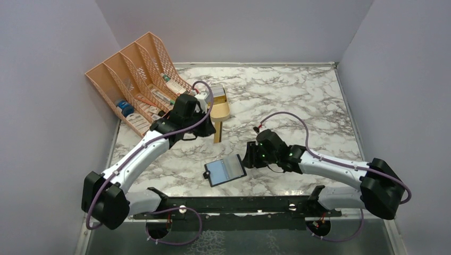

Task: Put the credit cards into the card holder
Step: Adjust the card holder at the center of the board.

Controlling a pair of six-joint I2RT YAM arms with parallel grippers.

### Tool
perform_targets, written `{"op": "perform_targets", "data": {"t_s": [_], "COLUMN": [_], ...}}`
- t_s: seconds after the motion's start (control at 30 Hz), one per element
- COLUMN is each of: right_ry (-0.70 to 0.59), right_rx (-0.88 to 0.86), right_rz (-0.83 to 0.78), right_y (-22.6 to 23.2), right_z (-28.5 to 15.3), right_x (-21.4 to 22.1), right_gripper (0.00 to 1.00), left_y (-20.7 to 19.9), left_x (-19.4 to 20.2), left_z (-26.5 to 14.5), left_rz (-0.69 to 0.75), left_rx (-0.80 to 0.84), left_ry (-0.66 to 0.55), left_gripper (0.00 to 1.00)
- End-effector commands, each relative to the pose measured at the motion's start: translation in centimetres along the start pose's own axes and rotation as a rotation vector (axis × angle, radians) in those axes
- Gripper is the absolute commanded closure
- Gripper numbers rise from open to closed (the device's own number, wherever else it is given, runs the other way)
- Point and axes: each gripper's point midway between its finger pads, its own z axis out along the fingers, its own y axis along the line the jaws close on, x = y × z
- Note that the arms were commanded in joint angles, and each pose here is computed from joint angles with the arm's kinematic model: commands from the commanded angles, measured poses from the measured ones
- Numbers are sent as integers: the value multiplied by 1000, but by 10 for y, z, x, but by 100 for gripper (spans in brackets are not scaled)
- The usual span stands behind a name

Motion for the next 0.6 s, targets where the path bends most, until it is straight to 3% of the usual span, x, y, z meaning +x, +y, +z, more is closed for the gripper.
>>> {"op": "perform_targets", "data": {"t_s": [0.0,0.3,0.57], "right_ry": [6,21,38], "right_rx": [-43,-30,6], "right_rz": [-37,-52,-93], "right_y": [16,19,21], "right_z": [7,21,39], "right_x": [-10,-15,-25], "right_gripper": [59,59,59], "left_y": [-26,-38,-30], "left_x": [30,88,120], "left_z": [-13,-20,-16], "left_rz": [-293,-645,-755], "left_rx": [131,242,212], "left_ry": [-11,59,110], "left_gripper": [100,100,100]}}
